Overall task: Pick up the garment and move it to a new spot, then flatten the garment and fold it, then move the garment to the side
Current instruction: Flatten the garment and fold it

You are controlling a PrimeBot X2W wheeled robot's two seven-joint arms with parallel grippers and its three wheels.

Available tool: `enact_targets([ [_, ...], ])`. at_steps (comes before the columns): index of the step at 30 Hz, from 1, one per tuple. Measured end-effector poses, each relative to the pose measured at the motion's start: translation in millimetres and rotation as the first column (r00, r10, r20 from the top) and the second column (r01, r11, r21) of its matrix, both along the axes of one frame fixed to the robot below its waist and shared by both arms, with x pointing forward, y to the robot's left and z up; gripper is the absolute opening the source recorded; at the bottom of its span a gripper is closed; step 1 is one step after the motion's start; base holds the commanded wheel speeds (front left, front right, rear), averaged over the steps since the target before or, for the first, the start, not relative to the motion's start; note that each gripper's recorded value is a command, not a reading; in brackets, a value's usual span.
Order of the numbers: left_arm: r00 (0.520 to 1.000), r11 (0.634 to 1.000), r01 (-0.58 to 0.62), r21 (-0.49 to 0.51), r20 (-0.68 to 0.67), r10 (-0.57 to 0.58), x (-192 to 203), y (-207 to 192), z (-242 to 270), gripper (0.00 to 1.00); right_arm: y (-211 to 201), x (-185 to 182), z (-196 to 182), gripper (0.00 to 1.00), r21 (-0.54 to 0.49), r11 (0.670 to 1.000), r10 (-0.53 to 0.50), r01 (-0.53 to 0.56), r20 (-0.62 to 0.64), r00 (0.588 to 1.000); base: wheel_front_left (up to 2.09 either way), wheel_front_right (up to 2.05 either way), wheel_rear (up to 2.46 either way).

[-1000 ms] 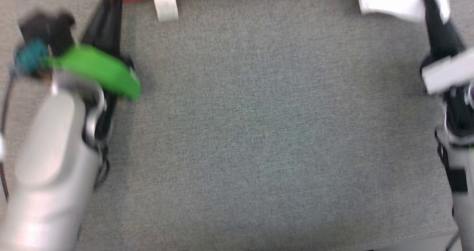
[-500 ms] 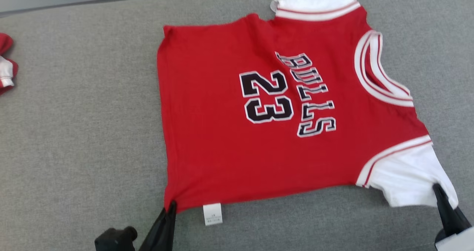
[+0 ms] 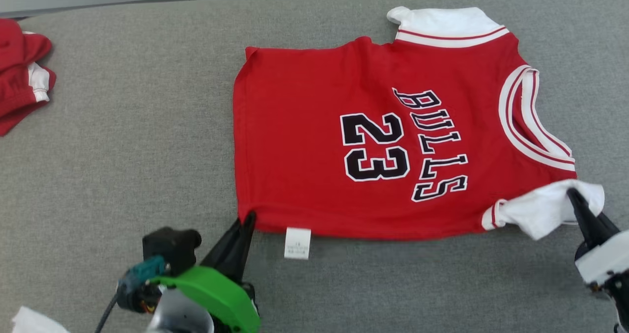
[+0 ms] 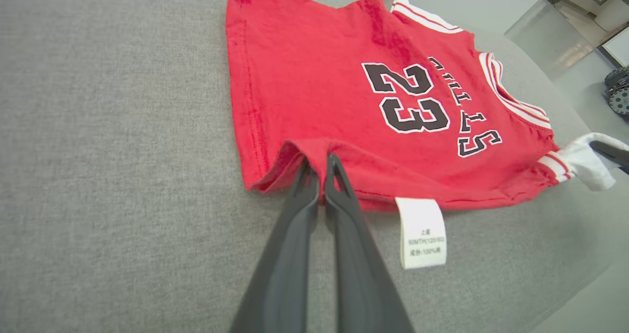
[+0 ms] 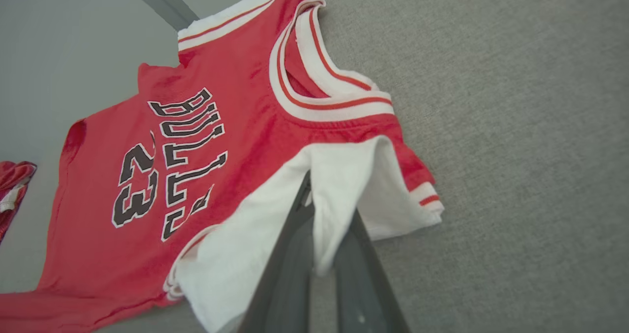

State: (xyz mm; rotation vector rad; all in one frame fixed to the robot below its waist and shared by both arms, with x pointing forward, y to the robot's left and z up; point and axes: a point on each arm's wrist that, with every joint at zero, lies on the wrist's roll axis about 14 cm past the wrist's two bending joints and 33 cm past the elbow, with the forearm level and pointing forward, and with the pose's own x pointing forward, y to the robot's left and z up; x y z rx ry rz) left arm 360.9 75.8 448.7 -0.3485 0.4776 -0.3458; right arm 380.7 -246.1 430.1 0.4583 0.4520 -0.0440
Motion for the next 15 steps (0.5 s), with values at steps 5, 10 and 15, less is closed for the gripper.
enact_targets([
  [5,0.999,0.996,0.049,0.081,0.012,-0.050,33.8,1.7,2.7,0.00,7.0,43.1,8.8,0.00,-0.051,0.995,0.081,-0.081,-0.003,0.997,0.00,0.00,0.00],
  [10,0.995,0.987,0.098,0.128,-0.049,-0.092,51.0,0.5,-11.4,0.00,12.5,71.9,7.9,0.00,-0.099,0.986,0.131,-0.134,-0.029,0.991,0.00,0.00,0.00],
  [15,0.996,0.991,0.070,0.114,-0.062,-0.063,63.0,-0.1,-22.5,1.00,15.9,83.7,6.6,1.00,-0.134,0.981,0.142,-0.143,-0.022,0.990,0.00,0.00,0.00],
])
